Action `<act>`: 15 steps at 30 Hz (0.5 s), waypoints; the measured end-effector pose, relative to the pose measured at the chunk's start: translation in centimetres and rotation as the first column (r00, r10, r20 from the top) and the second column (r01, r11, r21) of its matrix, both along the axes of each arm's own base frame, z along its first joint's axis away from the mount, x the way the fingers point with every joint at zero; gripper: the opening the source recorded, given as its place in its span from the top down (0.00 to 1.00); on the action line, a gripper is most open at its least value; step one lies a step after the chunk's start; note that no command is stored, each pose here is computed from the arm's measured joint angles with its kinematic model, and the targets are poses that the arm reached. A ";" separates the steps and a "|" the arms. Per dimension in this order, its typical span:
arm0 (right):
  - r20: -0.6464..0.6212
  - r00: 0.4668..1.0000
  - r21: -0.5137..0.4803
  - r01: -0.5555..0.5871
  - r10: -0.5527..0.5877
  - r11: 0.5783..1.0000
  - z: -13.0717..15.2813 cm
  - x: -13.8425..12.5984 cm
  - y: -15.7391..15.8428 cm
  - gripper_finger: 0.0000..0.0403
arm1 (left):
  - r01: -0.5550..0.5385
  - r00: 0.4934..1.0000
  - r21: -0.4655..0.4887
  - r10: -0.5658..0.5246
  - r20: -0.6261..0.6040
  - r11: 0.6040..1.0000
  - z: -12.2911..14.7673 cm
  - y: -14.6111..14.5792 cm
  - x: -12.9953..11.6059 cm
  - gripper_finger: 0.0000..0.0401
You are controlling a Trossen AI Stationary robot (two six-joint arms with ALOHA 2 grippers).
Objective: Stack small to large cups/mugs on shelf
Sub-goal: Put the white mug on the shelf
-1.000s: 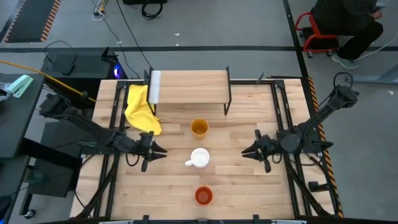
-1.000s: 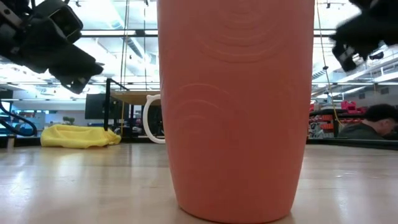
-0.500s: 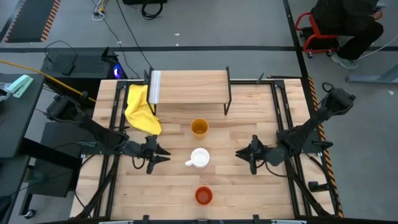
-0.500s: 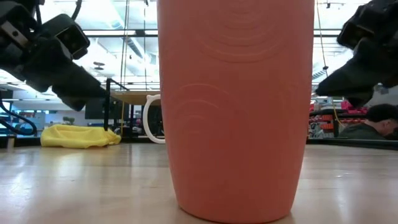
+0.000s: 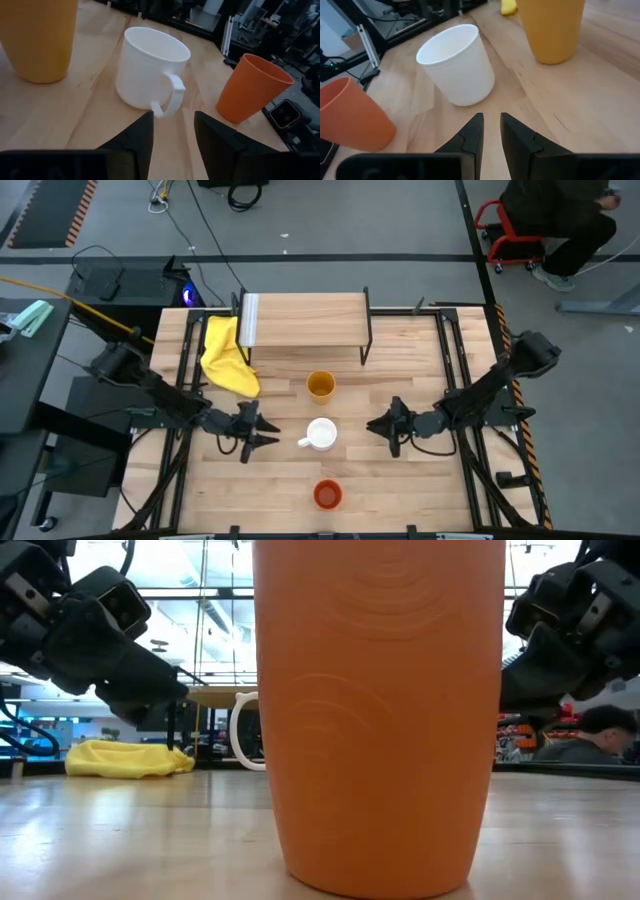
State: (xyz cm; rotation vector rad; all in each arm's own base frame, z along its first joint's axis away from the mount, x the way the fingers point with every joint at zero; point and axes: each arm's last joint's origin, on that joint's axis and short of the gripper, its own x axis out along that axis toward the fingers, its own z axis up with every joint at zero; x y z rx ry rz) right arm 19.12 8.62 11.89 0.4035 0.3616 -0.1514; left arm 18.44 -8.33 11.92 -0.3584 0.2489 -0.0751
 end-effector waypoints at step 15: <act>-0.035 0.997 -0.011 -0.063 0.063 0.998 0.1 4.7 -0.2 0.82 | 0.036 0.999 0.031 -0.036 -0.003 0.999 -1.7 -1.4 1.9 0.61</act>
